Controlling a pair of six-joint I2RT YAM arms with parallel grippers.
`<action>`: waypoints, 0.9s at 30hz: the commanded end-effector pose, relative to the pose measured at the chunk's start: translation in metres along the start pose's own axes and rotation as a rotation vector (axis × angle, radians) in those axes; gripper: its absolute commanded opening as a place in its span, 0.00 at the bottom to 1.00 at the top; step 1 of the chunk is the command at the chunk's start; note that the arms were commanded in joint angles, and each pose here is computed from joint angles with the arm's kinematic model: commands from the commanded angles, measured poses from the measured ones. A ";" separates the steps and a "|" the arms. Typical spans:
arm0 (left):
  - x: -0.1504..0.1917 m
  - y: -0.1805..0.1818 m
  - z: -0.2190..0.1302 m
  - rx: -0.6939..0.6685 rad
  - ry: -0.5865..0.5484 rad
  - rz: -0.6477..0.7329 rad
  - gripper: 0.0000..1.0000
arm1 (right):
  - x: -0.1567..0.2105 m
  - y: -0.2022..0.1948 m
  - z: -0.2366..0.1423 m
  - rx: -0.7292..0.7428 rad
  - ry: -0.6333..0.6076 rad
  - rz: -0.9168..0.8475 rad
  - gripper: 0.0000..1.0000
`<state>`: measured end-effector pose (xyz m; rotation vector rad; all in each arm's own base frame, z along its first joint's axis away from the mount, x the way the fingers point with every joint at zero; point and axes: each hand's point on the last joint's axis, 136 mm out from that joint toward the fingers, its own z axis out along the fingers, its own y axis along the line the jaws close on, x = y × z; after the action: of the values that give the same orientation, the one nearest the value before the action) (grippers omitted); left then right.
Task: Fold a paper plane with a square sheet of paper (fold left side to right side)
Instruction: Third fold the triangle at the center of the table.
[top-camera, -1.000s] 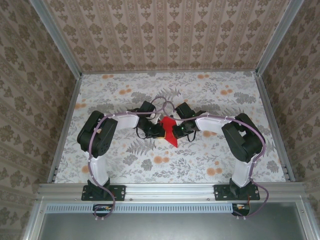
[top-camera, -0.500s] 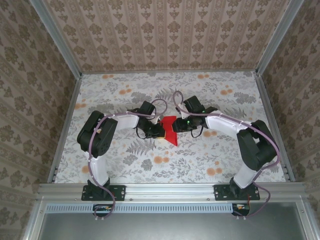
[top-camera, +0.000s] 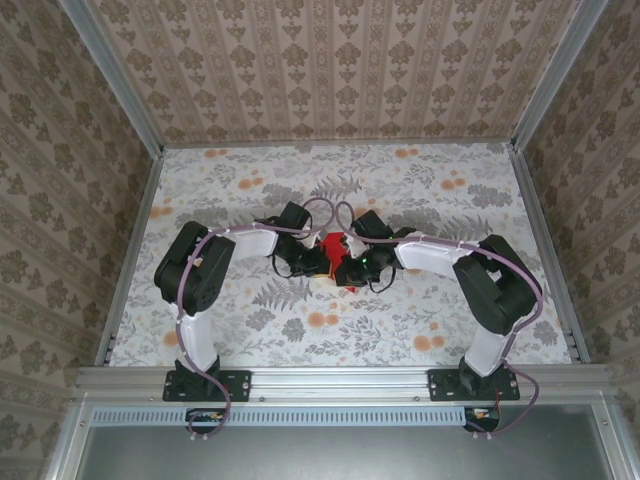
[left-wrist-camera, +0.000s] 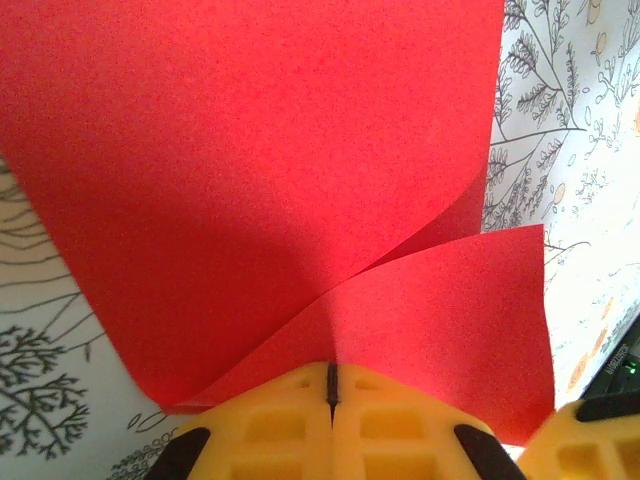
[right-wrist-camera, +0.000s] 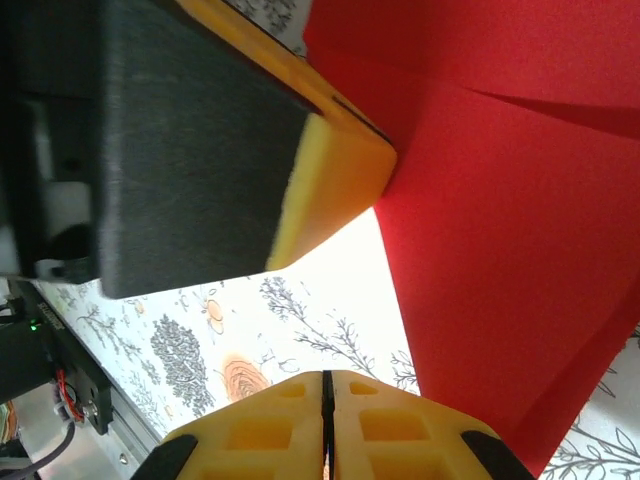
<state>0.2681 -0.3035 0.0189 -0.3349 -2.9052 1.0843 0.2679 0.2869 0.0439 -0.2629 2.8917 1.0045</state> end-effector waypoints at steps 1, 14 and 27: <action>0.023 0.040 0.010 -0.140 0.069 -0.083 0.00 | -0.004 -0.003 0.003 0.036 0.012 0.027 0.09; 0.024 0.042 0.011 -0.146 0.073 -0.082 0.00 | 0.012 -0.033 0.011 0.154 0.066 0.074 0.09; 0.022 0.043 0.010 -0.158 0.071 -0.082 0.00 | 0.031 -0.052 0.005 0.246 0.126 0.093 0.09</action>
<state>0.2683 -0.3034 0.0190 -0.3351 -2.9058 1.0832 0.2617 0.2635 0.0144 -0.1953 3.0313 0.7858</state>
